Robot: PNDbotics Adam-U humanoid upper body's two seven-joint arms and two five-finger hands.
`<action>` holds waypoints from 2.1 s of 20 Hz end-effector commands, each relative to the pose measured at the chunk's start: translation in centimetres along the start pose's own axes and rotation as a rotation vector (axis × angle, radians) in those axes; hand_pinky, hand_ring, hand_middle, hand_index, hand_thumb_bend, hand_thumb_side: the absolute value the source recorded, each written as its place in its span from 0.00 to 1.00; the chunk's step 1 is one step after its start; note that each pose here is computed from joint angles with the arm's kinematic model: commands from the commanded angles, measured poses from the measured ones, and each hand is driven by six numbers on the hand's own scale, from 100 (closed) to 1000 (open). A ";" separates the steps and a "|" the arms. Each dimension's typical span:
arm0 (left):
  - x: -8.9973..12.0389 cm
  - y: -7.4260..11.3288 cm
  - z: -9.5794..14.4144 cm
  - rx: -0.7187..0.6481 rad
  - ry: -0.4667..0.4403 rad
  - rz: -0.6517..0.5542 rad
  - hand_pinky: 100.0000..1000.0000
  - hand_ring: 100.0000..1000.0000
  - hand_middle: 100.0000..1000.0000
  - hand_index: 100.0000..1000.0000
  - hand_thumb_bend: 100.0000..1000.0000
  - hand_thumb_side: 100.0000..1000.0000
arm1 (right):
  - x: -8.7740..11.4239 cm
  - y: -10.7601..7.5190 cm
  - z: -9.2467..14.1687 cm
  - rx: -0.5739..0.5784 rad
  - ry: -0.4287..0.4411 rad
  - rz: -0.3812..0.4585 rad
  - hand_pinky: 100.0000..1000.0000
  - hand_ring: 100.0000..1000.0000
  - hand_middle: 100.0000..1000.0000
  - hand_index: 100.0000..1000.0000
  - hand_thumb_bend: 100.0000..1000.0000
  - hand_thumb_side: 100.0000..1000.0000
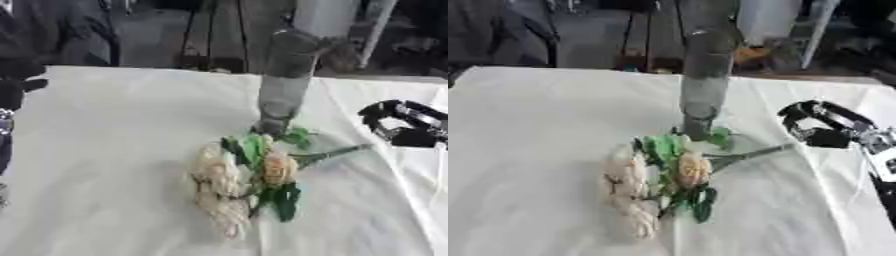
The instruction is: Arrange flowers into the vase.
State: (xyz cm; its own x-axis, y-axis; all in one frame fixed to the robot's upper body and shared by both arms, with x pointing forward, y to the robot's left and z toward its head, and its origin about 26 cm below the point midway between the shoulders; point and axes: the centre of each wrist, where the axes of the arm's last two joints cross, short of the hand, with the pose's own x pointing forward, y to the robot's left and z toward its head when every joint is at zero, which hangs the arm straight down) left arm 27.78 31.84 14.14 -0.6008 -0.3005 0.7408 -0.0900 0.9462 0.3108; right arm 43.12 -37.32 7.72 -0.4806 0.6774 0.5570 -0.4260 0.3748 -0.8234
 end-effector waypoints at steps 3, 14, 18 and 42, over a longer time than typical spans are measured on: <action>0.4 0.3 -0.4 -0.008 -0.020 -0.017 0.78 0.78 0.74 0.72 0.42 0.73 | 0.1 -0.8 0.1 0.184 -0.147 0.155 0.83 0.77 0.60 0.82 0.00 0.48; 0.4 0.3 -0.4 -0.009 -0.019 -0.016 0.78 0.78 0.74 0.72 0.42 0.73 | 0.2 -0.1 -0.6 0.190 -0.152 0.192 0.83 0.79 0.66 0.84 0.03 0.49; 0.4 0.3 -0.4 -0.009 -0.019 -0.015 0.78 0.78 0.74 0.72 0.42 0.73 | 0.2 0.3 -1.0 0.202 -0.148 0.205 0.83 0.80 0.68 0.84 0.04 0.49; 0.4 0.2 -0.4 -0.011 -0.021 -0.010 0.78 0.78 0.74 0.72 0.42 0.73 | 0.4 2.5 -2.8 0.228 -0.142 0.275 0.82 0.82 0.74 0.86 0.07 0.50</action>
State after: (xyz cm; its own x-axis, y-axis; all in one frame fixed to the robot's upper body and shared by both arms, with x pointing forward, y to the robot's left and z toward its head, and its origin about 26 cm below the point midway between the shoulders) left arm 27.83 31.89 14.01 -0.5983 -0.3007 0.7427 -0.0878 0.9459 0.3123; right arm 43.37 -34.15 4.06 -0.5775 0.7065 0.4091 -0.4084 0.1839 -0.8941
